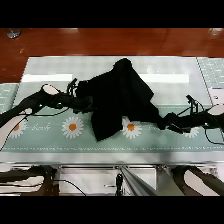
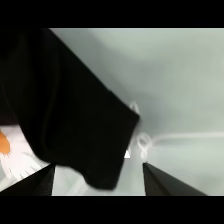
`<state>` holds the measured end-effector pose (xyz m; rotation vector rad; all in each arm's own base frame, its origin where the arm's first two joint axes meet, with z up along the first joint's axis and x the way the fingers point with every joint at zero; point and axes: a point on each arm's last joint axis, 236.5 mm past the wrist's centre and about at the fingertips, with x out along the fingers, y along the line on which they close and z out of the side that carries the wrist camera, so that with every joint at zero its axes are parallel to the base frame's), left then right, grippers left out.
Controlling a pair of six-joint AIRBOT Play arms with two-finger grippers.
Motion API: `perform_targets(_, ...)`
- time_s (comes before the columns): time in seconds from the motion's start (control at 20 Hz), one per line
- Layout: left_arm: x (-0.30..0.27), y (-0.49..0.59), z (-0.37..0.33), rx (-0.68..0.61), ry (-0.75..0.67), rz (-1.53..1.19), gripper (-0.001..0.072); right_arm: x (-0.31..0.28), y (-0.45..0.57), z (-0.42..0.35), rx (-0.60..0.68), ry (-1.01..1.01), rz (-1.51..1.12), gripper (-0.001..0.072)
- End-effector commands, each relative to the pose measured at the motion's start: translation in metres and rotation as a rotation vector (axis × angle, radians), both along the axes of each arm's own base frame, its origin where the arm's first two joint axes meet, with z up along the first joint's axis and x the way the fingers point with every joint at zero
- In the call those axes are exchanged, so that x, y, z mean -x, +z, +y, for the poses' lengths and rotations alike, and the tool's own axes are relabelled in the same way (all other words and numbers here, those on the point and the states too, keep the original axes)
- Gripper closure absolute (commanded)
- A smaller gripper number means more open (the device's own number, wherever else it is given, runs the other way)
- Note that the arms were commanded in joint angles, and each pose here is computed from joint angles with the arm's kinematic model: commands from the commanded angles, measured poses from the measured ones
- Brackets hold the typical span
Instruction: Fold the shirts.
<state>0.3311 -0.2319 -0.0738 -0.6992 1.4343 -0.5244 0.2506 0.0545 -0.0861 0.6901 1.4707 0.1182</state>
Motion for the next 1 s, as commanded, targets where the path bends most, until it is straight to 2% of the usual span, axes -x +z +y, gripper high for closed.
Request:
perform_targets(0.0, -0.001, 0.006, -0.004, 0.011, -0.019, -0.013, 0.0685, -0.025, -0.010, 0.014, -0.065, -0.034, -0.008, 0.0094)
perform_targets(0.05, -0.001, 0.006, -0.004, 0.011, -0.019, -0.013, 0.0685, -0.031, -0.011, 0.014, -0.073, -0.046, -0.006, 0.0098)
perform_targets(0.1, -0.001, 0.006, -0.004, 0.011, -0.019, -0.013, 0.0685, -0.036, -0.013, 0.013, -0.077, -0.051, -0.004, 0.0143)
perform_targets(0.2, -0.002, 0.006, -0.004, 0.011, -0.019, -0.013, 0.0685, -0.041, -0.013, 0.016, -0.096, -0.048, -0.011, 0.0536)
perform_targets(0.25, -0.001, 0.006, -0.004, 0.011, -0.019, -0.013, 0.0685, -0.044, -0.010, 0.021, -0.124, -0.042, -0.025, 0.0675)
perform_targets(0.4, -0.010, 0.018, -0.003, 0.026, -0.017, -0.040, 0.0685, -0.055, 0.019, 0.040, -0.225, 0.022, -0.092, 0.0677)
perform_targets(0.5, -0.040, 0.069, -0.003, 0.091, -0.019, -0.174, 0.0686, -0.089, 0.067, 0.036, -0.217, 0.057, -0.212, 0.0677)
perform_targets(0.65, -0.102, 0.224, 0.019, 0.224, 0.082, -0.528, 0.0686, -0.162, 0.215, 0.021, -0.147, 0.081, -0.562, 0.0678)
perform_targets(0.75, -0.118, 0.330, 0.052, 0.236, 0.161, -0.754, 0.0686, -0.184, 0.342, 0.015, -0.070, 0.095, -0.838, 0.0678)
perform_targets(0.85, -0.103, 0.437, 0.085, 0.225, 0.207, -1.006, 0.0686, -0.164, 0.462, 0.015, 0.019, 0.112, -1.109, 0.0678)
perform_targets(0.95, -0.060, 0.523, 0.105, 0.194, 0.227, -1.227, 0.0686, -0.111, 0.556, 0.031, 0.051, 0.133, -1.344, 0.0678)
